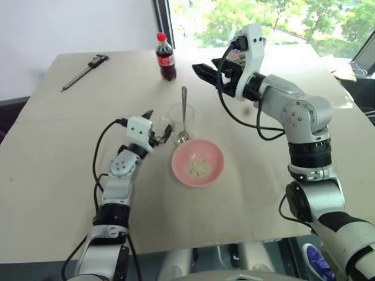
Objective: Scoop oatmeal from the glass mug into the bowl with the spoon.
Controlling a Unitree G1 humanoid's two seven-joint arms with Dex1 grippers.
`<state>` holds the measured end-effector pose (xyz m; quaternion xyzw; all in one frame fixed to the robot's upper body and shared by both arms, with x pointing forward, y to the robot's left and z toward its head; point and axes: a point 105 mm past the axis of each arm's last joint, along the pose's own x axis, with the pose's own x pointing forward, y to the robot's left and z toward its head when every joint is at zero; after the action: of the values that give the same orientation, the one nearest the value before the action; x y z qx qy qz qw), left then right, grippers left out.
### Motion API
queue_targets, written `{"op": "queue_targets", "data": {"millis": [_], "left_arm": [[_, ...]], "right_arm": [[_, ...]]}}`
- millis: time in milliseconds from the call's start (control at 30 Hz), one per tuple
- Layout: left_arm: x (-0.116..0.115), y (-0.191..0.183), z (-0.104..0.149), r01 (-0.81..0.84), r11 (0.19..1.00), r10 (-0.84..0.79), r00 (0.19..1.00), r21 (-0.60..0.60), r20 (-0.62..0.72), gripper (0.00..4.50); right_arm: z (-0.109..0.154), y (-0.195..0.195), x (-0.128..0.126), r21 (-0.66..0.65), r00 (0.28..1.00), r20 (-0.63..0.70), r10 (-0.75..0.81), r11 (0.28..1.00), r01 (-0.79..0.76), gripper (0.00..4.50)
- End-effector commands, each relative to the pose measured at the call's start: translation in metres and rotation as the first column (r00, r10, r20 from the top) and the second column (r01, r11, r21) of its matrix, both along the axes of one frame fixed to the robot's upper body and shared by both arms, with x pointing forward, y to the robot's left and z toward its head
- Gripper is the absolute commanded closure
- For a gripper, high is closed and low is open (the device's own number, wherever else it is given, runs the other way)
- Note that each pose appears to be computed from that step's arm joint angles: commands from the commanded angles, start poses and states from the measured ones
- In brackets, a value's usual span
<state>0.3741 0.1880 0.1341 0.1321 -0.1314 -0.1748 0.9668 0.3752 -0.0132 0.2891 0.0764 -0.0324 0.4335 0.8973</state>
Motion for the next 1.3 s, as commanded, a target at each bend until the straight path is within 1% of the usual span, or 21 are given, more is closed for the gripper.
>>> {"op": "queue_targets", "data": {"millis": [33, 267, 600, 833, 967, 1067, 1100, 1200, 1233, 1267, 1300], "left_arm": [[-0.003, 0.004, 0.011, -0.011, 1.000, 0.010, 0.999, 0.011, 0.041, 0.52], [-0.009, 0.005, 0.017, -0.011, 1.000, 0.010, 0.998, 0.014, 0.060, 0.52], [-0.028, 0.005, 0.031, 0.011, 1.000, -0.013, 0.997, 0.021, 0.079, 0.52], [-0.047, 0.003, 0.034, 0.033, 0.999, -0.035, 0.997, 0.036, 0.063, 0.52], [-0.072, 0.001, 0.031, 0.090, 0.996, -0.090, 0.995, 0.013, 0.036, 0.52], [-0.086, 0.002, 0.030, 0.106, 0.994, -0.106, 0.994, 0.002, 0.008, 0.52], [-0.092, 0.004, 0.027, 0.104, 0.995, -0.104, 0.995, -0.006, -0.012, 0.52], [-0.104, 0.015, 0.006, 0.070, 0.997, -0.072, 0.992, -0.020, -0.100, 0.52], [-0.107, 0.018, -0.003, 0.062, 0.998, -0.062, 0.990, -0.011, -0.130, 0.10], [-0.111, 0.020, -0.010, 0.058, 0.998, -0.059, 0.986, -0.010, -0.156, 0.00], [-0.114, 0.021, -0.014, 0.053, 0.998, -0.056, 0.984, -0.024, -0.170, 0.00]], "right_arm": [[0.017, 0.000, -0.006, 0.034, 0.998, 0.062, 0.013, 0.999, -0.015, 0.80], [0.017, 0.000, -0.005, 0.037, 0.998, 0.064, 0.015, 0.999, -0.017, 0.80], [0.018, -0.005, -0.008, 0.056, 0.996, 0.092, 0.006, 0.998, -0.011, 0.80], [-0.003, -0.028, -0.004, 0.039, 0.994, 0.076, -0.077, 0.996, 0.075, 0.80], [-0.021, -0.060, -0.001, 0.044, 0.985, 0.028, -0.171, 0.985, 0.169, 0.80], [-0.034, -0.079, -0.006, 0.026, 0.977, 0.032, -0.210, 0.978, 0.209, 0.80], [-0.044, -0.087, -0.011, 0.005, 0.977, 0.039, -0.210, 0.978, 0.210, 0.80], [-0.085, -0.102, -0.039, -0.032, 0.993, -0.029, -0.118, 0.993, 0.117, 0.80], [-0.097, -0.107, -0.047, -0.043, 0.994, -0.035, -0.100, 0.994, 0.099, 0.80], [-0.109, -0.113, -0.056, -0.058, 0.995, -0.045, -0.090, 0.995, 0.087, 0.80], [-0.119, -0.118, -0.063, -0.068, 0.994, -0.064, -0.087, 0.994, 0.082, 0.80]]}}
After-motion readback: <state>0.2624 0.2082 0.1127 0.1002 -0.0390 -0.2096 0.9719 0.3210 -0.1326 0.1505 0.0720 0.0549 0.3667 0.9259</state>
